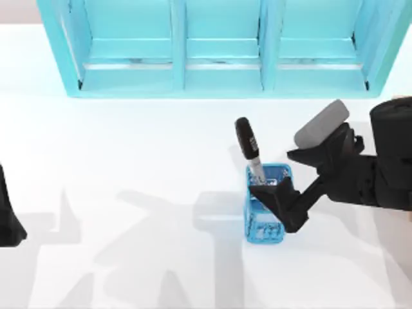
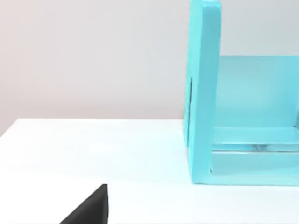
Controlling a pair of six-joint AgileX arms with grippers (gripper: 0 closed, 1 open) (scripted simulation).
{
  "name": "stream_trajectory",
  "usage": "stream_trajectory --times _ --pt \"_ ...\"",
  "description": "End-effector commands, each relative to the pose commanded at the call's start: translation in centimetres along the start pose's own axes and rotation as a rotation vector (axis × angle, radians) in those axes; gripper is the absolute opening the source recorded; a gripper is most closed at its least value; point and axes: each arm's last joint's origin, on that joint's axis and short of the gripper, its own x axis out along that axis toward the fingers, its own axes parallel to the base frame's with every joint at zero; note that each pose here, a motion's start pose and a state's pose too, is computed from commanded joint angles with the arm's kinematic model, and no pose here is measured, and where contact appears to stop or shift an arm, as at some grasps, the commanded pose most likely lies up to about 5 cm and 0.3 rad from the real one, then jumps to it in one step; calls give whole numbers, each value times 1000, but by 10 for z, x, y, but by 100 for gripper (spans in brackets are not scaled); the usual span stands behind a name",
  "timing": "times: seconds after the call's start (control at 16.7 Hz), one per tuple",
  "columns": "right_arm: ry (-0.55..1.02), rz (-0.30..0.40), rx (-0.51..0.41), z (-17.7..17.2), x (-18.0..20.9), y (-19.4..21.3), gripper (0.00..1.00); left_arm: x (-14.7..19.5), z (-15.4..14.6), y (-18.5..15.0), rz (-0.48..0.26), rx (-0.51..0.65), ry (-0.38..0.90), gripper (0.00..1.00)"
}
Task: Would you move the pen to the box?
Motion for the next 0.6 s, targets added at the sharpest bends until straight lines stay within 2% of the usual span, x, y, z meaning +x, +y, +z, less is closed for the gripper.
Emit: stream_trajectory --times 0.3,0.6 --pt "2 -1 1 -6 49 2 100 0 0 0 0 0 0 100" --pt "1 -1 1 -7 53 3 100 0 0 0 0 0 0 100"
